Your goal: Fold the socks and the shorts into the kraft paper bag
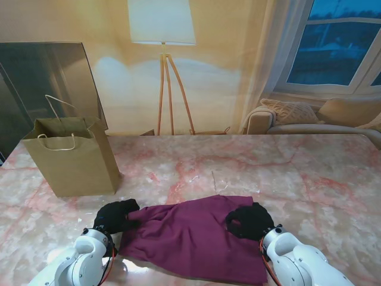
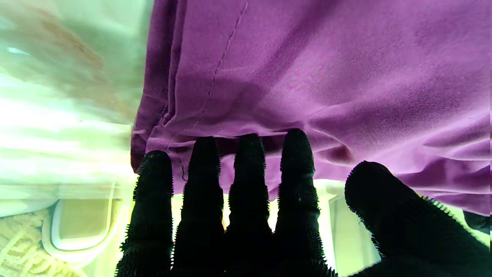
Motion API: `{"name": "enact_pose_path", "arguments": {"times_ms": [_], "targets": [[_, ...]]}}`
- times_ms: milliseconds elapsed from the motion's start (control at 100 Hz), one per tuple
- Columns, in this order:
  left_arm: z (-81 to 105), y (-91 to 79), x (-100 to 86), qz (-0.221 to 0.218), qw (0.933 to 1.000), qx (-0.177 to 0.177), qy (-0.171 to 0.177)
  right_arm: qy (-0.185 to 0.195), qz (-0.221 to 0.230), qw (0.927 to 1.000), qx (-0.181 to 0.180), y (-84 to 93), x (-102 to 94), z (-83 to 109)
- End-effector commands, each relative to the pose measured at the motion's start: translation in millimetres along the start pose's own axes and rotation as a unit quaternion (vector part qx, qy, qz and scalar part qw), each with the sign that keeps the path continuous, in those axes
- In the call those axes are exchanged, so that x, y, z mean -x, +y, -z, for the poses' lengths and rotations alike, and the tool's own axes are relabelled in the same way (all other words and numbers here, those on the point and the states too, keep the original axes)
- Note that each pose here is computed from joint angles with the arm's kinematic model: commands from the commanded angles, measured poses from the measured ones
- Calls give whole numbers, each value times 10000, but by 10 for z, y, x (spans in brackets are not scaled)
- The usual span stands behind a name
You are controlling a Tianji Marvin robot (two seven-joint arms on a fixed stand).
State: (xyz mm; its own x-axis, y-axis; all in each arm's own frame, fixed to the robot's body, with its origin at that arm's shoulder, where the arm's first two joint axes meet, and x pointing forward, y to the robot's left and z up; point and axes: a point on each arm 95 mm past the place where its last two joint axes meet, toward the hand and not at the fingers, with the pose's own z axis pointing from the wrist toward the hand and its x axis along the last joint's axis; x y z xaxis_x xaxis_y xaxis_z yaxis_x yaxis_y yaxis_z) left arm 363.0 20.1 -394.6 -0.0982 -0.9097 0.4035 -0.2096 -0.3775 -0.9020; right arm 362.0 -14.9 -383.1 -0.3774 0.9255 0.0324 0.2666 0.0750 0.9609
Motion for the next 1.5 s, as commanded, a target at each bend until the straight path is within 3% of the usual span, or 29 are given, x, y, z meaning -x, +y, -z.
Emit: {"name": "enact_pose_path", "arguments": {"times_ms": [0,290,690,860,1090,1260,1490], "targets": [[57,124,-22,116,9999,16,-42,53,-8,9996,-262,-183,-49,44],[116,13,-103,1008,9934,-537,-104,203,-24,9997,-157,-177,-102,48],[271,-288,-53,1268,9879,-848,-280,844,99,9948,562,-65,-244,99],[381,-452,-63,1286,9865,-949,-351,1114,208,9933,229,-91,-309,50],[506,-630,-144,1532,9833,-894,-399,1196,527,9914,-106,-147,-391,-43],[531,-680,-304,1926,9770,-815,-414,1152,558,9915,-250,-205,-406,-77],[527,-722,-596,2156,9737,-452,-588,1164,667,9903,-371,-315,-396,-91]]}}
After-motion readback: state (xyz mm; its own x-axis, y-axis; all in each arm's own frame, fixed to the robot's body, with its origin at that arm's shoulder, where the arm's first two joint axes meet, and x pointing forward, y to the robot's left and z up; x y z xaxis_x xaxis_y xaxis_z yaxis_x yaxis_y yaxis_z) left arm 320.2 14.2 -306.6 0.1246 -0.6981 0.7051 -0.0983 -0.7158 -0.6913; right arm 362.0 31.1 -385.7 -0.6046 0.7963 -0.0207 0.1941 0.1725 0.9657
